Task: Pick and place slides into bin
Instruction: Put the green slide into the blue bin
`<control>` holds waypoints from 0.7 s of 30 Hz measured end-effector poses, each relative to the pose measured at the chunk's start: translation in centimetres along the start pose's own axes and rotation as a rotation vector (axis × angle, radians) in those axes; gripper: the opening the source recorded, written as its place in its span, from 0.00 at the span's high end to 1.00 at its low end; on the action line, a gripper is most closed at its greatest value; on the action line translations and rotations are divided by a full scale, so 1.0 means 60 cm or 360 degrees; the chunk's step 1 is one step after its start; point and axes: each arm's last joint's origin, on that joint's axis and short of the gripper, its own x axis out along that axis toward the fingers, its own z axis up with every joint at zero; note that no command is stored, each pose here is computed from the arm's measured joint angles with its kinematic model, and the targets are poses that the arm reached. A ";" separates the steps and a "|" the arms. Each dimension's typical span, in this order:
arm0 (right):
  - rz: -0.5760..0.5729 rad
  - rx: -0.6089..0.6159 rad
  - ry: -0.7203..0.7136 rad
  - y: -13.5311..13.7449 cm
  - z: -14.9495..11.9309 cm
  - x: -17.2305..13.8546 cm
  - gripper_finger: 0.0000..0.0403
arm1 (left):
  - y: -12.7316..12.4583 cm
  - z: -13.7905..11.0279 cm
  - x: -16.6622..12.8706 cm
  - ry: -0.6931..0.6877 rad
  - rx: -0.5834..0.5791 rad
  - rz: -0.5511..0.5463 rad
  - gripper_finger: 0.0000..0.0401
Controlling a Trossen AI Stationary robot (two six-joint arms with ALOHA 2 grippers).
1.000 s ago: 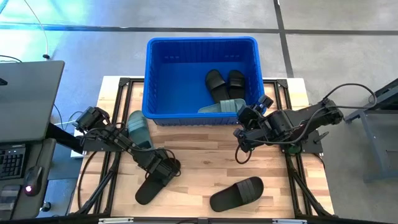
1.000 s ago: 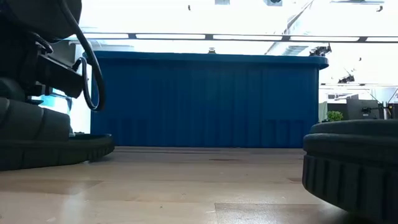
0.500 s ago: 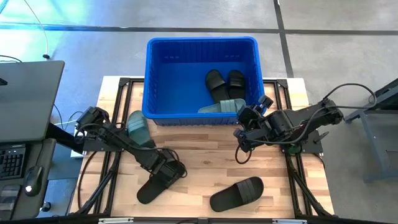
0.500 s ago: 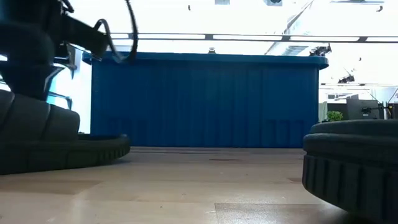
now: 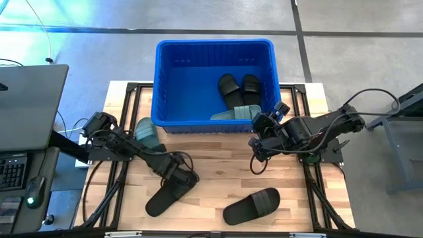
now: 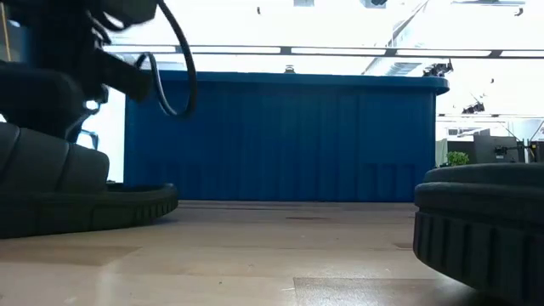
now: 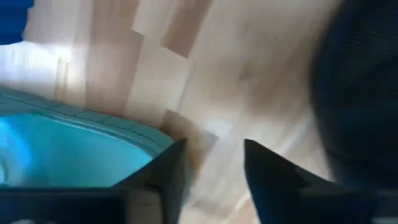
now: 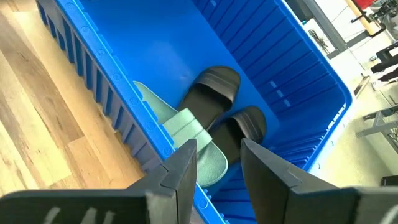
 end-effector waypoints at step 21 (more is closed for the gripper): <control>0.0047 -0.0029 0.0044 0.001 -0.001 0.001 0.72 | 0.034 0.004 0.022 0.0192 -0.0097 -0.0070 0.44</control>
